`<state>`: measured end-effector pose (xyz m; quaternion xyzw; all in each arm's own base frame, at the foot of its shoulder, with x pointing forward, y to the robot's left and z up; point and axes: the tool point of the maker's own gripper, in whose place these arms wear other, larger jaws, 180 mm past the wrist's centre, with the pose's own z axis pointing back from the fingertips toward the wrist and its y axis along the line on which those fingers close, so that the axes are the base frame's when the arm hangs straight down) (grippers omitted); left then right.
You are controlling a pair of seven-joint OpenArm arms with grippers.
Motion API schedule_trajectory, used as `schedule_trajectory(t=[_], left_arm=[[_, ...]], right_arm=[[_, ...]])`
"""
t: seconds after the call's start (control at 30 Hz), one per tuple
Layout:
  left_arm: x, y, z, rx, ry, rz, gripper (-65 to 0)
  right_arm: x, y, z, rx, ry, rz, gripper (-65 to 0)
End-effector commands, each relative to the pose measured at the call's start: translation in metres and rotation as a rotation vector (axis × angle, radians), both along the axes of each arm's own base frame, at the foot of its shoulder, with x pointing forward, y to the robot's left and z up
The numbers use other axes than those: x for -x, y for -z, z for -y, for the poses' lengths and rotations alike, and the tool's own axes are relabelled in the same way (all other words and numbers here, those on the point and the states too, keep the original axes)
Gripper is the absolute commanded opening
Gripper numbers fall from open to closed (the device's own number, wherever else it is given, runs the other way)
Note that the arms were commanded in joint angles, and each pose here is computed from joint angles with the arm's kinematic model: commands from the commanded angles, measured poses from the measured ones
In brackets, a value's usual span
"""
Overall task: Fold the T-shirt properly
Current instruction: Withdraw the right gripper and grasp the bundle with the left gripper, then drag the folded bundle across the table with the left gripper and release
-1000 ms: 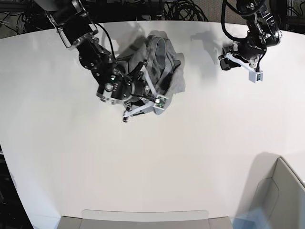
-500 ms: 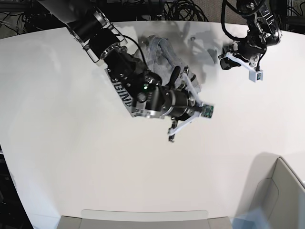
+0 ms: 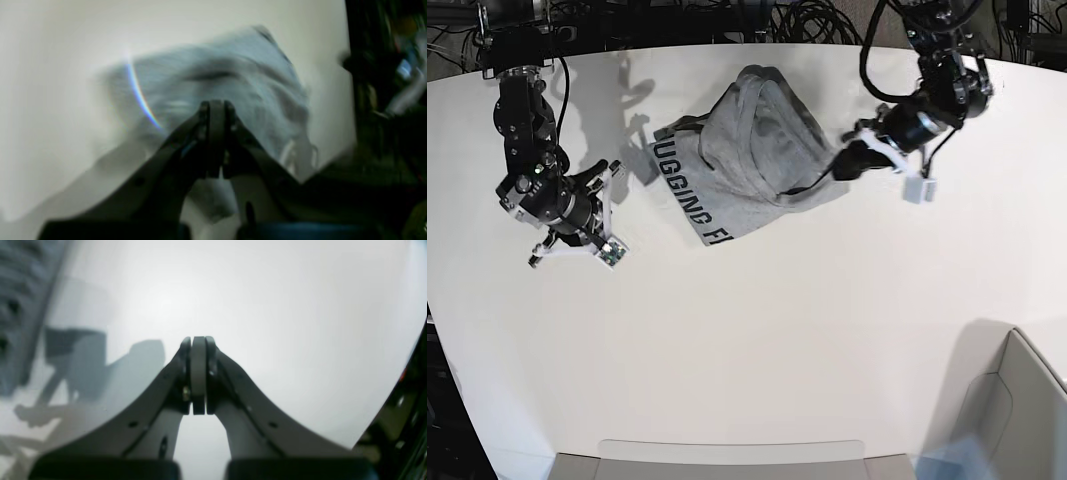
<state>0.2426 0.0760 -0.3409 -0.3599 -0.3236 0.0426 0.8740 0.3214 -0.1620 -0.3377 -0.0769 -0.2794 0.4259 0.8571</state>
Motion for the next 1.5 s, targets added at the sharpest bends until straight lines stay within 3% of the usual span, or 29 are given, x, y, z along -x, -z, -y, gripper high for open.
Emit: schedule_trajectory(t=[0.0,0.23,0.4,0.5,0.67,0.77,0.87,0.97,1.07,1.17,1.27,1.4,1.47], left_arm=[[-0.005,-0.009,0.013,-0.003,0.041,0.045,-65.0],[0.033,0.017,0.102,-0.202,0.395,0.041,-65.0],[0.054,0.041,0.101,-0.367,0.548,0.031,-65.0],[0.055,0.066,0.076,-0.427,0.529,-0.046,-65.0],[-0.001,0.074,-0.004,-0.520,0.318,-0.079,-65.0],[-0.064,0.049,-0.050,-0.516,0.114,0.003,-65.0],[-0.099,0.022,-0.060,-0.503,0.043,0.093,-65.0],[-0.111,0.001,-0.056,-0.498,0.026,0.160,-65.0],[-0.113,-0.018,-0.045,-0.488,0.025,0.222,-65.0],[-0.087,-0.014,-0.022,-0.450,0.051,0.216,-65.0],[-0.049,-0.010,0.013,-0.431,0.148,0.220,-65.0],[-0.005,-0.002,0.052,-0.400,0.281,0.199,-65.0],[0.007,0.025,0.047,-0.448,0.332,0.136,-65.0]], right_arm=[[-0.006,-0.011,-0.008,-0.041,-0.019,0.042,-65.0],[0.001,0.019,-0.003,-0.043,0.003,-0.050,-65.0],[0.016,0.043,-0.038,-0.027,-0.114,-0.132,-65.0],[0.035,0.055,-0.068,-0.019,-0.220,-0.176,-65.0],[0.097,0.063,-0.133,-0.036,-0.473,-0.224,-65.0],[0.133,0.059,-0.163,-0.052,-0.616,-0.236,-65.0],[0.140,0.053,-0.168,-0.065,-0.634,-0.225,-65.0],[0.124,0.041,-0.146,-0.051,-0.574,-0.177,-65.0],[0.088,0.026,-0.099,-0.027,-0.401,-0.108,-65.0],[0.049,0.006,-0.037,-0.007,-0.179,-0.025,-65.0],[0.031,-0.007,0.014,0.022,-0.025,0.020,-65.0],[0.030,-0.002,0.045,0.069,0.026,-0.007,-65.0],[0.036,0.004,0.045,0.067,0.026,-0.026,-65.0]])
